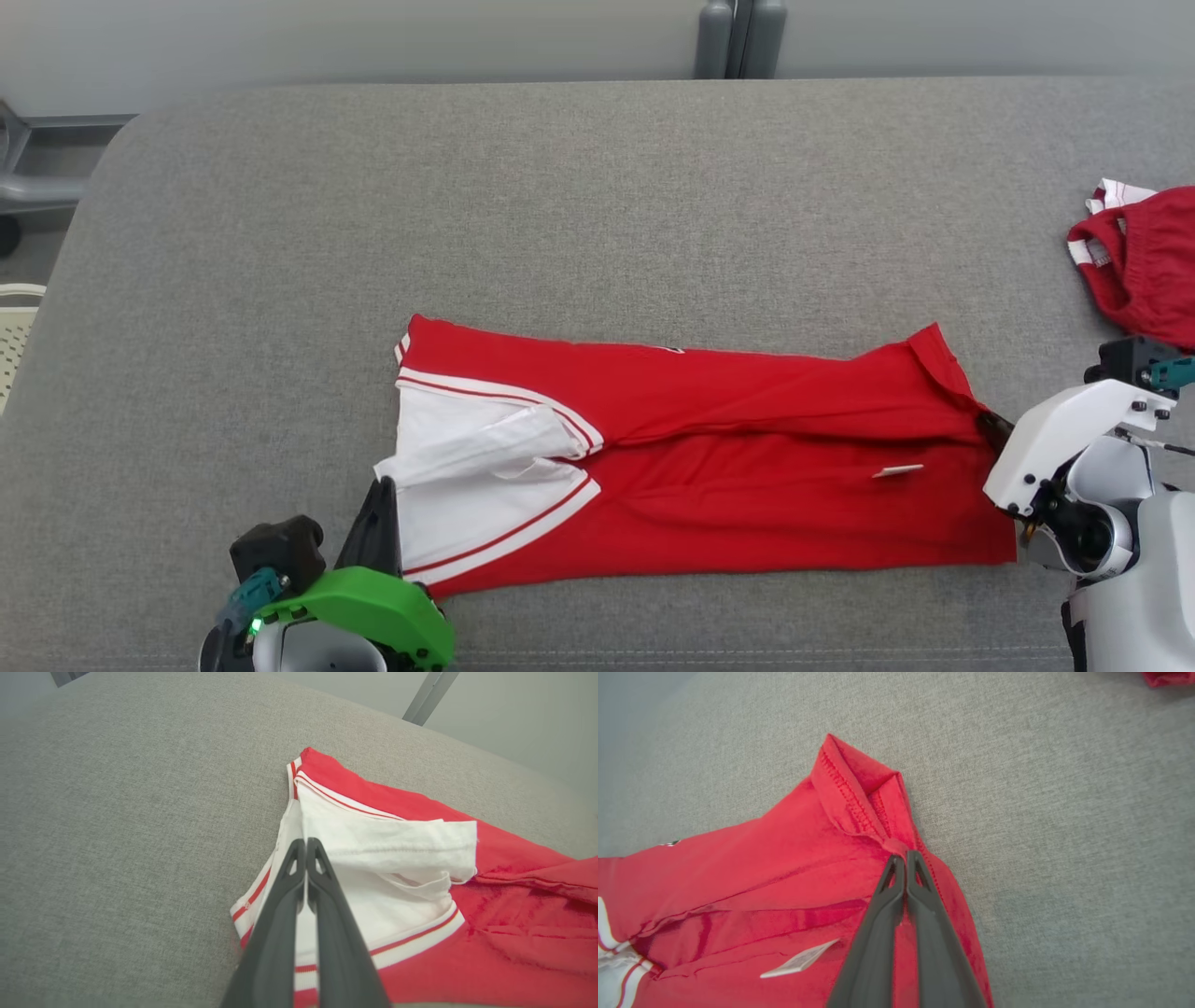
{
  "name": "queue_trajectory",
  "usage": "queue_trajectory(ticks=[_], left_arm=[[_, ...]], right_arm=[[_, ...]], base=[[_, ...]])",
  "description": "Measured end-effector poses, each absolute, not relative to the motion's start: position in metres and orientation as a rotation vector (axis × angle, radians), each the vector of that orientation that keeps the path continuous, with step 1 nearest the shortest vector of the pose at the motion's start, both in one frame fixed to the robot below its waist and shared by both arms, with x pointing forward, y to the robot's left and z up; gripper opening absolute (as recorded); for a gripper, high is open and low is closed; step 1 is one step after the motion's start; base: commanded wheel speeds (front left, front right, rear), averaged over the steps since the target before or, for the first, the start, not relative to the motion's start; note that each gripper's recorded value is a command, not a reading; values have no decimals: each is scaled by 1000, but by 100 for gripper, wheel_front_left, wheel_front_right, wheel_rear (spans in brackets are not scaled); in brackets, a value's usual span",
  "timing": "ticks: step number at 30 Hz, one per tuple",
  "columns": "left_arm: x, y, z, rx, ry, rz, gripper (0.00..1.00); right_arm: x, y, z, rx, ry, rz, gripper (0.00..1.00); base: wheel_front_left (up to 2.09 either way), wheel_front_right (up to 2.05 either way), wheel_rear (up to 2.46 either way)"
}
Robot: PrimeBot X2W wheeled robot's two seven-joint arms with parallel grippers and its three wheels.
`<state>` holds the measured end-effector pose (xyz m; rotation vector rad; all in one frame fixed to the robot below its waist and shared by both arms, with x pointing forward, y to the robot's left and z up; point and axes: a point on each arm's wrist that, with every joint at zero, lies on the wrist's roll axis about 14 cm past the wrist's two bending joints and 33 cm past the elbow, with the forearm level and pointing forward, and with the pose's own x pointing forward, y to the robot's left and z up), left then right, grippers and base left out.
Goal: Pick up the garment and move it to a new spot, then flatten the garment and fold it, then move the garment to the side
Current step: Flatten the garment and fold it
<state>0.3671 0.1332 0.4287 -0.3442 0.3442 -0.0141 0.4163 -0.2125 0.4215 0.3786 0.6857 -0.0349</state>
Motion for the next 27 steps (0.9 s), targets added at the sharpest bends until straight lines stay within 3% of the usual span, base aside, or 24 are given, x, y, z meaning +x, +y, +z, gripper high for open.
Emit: queue_trajectory(ticks=[4,5,6,10,11,12,13,20,27], left_arm=[[355,135,417,-338,382,-3,0],[352,135,413,-332,398,-3,0],[348,133,410,-331,414,-5,0],[340,132,400,-314,450,-13,0],[337,132,398,-308,459,-12,11],[334,132,395,-298,467,-14,49],[331,131,392,-290,478,-17,100],[317,136,380,-251,516,-12,100],[312,155,386,-222,468,32,100]], right_arm=[[414,-214,423,363,676,-41,0],[414,-214,424,358,672,-41,30],[413,-214,424,356,674,-41,100],[408,-214,422,358,682,-42,100],[406,-214,422,359,681,-43,100],[405,-215,423,360,676,-45,100],[405,-215,424,361,671,-47,100],[389,-222,425,367,651,-67,100],[381,-237,444,379,514,-110,100]], base=[[0,0,0],[0,0,0],[0,0,0],[0,0,0],[0,0,0],[0,0,0],[0,0,0],[0,0,0],[0,0,0]])
